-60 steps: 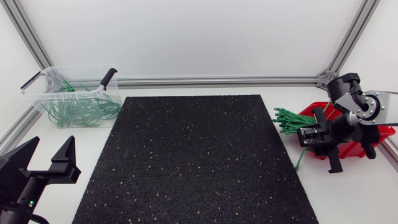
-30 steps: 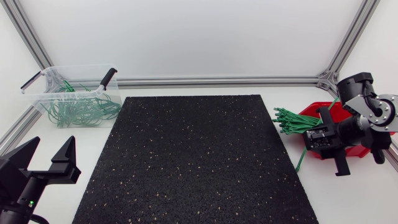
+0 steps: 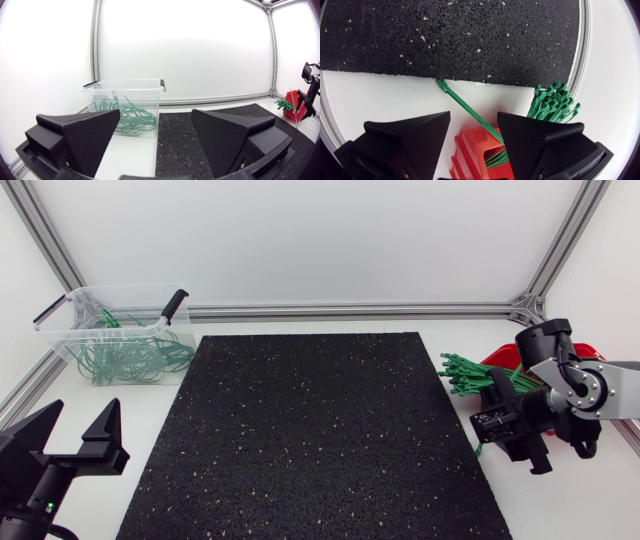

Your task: Take a green cable tie from the red box, thread the tail through the head to close it, then place it in the transparent bin on the left.

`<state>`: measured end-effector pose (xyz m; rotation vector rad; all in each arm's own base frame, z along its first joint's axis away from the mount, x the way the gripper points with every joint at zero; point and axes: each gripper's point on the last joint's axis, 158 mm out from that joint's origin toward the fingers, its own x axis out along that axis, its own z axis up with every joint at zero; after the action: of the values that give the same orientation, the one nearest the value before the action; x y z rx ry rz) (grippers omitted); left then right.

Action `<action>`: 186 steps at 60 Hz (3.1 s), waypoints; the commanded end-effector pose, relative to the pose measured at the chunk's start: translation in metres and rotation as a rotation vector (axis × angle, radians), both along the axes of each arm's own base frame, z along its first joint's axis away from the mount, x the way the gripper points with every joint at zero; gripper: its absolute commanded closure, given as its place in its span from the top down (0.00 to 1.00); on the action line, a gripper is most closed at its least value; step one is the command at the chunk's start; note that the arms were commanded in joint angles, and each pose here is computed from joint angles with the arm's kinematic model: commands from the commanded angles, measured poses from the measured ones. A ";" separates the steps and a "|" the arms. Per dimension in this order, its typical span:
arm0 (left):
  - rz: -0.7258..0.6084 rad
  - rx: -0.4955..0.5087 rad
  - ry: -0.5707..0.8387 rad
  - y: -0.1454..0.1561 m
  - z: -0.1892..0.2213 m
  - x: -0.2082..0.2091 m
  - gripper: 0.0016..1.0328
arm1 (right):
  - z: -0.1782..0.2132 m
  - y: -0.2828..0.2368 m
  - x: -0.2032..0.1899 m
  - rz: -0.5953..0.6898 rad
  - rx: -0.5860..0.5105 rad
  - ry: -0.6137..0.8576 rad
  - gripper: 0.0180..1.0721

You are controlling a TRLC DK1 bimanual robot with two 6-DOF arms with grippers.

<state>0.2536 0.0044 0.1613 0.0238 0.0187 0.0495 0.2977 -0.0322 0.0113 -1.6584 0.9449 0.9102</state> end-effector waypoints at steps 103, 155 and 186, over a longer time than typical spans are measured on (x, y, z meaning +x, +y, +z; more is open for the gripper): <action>-0.009 -0.010 0.069 -0.001 -0.027 0.001 0.96 | 0.060 -0.008 0.041 -0.150 0.569 0.000 0.06; -0.006 -0.014 0.064 -0.001 -0.026 0.001 0.96 | 0.091 -0.004 0.054 -0.017 0.529 -0.012 0.06; -0.017 -0.015 0.066 -0.003 -0.026 0.001 0.96 | 0.075 -0.005 0.041 0.093 0.459 0.032 0.06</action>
<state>0.2537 0.0025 0.1604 0.0236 0.0224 0.0384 0.3355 -0.0404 0.0818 -1.2614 0.6402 1.0979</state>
